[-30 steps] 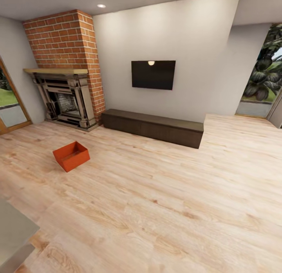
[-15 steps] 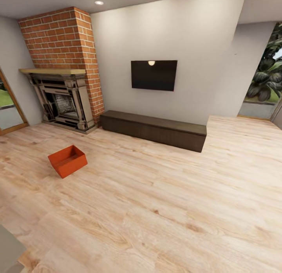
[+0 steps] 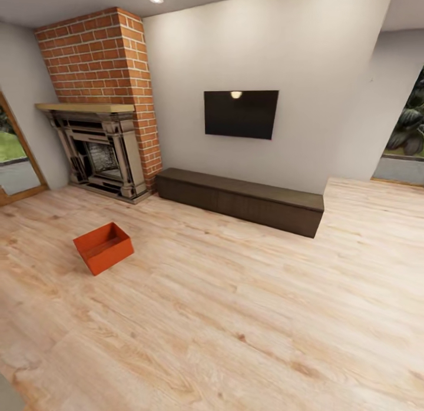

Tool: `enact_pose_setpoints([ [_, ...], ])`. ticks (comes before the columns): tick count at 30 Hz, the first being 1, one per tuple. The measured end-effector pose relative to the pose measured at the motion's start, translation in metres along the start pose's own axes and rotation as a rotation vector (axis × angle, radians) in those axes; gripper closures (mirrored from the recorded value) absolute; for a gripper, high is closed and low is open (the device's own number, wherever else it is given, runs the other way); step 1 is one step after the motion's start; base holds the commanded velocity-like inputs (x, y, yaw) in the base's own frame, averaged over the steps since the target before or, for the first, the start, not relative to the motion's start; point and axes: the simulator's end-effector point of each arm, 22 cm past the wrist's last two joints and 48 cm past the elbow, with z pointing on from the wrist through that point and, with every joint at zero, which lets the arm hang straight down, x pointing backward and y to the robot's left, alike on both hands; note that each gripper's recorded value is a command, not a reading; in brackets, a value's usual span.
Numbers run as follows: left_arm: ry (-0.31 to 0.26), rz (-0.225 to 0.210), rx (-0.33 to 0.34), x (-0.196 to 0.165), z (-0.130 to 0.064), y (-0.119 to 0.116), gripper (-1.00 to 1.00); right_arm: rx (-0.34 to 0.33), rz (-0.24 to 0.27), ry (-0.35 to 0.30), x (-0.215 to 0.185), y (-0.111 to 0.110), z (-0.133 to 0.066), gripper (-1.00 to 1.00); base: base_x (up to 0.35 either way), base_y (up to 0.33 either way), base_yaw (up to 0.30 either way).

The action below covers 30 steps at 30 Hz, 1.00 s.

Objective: Move the two storage containers from the living room to the garage. In the garage, place one container on the floor and stack the other container on top of it (either order is fine).

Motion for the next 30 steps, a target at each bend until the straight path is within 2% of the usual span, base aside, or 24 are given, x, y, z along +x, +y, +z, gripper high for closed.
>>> enact_pose_setpoints([
  [30, 0.000, 0.000, 0.000, 0.0001, 0.0000, -0.0001, -1.00, 0.000, 0.000, 0.000, 0.0000, 0.0000, 0.0000, -1.00, 0.323, 0.000, 0.267],
])
